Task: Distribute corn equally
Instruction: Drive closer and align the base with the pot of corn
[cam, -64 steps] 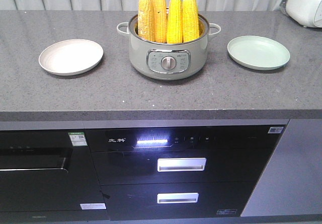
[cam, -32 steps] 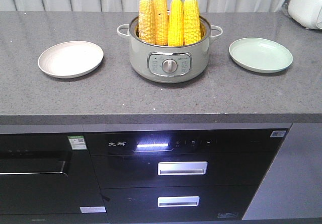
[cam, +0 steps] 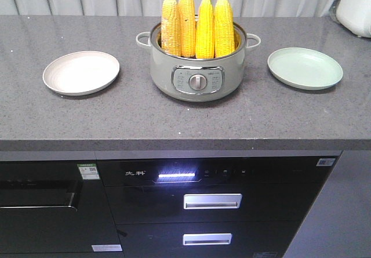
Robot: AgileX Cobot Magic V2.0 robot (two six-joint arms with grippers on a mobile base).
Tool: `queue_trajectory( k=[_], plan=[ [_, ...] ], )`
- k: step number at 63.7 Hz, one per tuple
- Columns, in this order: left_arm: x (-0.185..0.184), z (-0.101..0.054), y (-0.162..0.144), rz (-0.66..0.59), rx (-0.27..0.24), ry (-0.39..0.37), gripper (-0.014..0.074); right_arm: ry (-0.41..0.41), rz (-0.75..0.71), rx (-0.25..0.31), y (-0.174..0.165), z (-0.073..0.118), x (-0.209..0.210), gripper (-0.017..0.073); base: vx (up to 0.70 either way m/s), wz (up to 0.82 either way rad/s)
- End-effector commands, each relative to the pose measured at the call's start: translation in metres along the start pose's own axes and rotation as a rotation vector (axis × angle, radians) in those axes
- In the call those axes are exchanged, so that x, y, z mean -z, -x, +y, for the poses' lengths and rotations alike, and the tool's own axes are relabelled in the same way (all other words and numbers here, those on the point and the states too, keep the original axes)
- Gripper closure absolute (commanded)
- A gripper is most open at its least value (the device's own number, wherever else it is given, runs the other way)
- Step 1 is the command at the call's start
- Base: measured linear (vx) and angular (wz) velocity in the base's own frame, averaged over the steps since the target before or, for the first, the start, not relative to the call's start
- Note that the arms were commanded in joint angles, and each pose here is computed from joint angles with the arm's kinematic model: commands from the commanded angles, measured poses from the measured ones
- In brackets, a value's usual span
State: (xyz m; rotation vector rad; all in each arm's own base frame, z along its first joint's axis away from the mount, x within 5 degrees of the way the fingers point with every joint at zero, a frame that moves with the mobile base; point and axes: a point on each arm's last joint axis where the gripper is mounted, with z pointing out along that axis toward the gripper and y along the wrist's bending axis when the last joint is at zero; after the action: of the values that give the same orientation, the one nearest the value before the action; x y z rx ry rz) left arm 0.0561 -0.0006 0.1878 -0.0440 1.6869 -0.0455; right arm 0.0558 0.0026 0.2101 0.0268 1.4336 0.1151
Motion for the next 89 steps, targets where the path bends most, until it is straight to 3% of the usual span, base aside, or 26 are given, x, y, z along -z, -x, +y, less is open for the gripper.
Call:
queue_trajectory(
  k=[1,89],
  plan=[
    [0.0004,0.0001,0.0028,-0.079,0.008,-0.003,0.06,-0.008,-0.064,0.02,0.0039,-0.0006,0.0004,0.0562,0.05,0.01],
    [0.0004,0.0001,0.0028,-0.079,0.008,-0.003,0.06,-0.008,-0.064,0.02,0.0039,-0.0006,0.0004,0.0562,0.06,0.01]
  ],
)
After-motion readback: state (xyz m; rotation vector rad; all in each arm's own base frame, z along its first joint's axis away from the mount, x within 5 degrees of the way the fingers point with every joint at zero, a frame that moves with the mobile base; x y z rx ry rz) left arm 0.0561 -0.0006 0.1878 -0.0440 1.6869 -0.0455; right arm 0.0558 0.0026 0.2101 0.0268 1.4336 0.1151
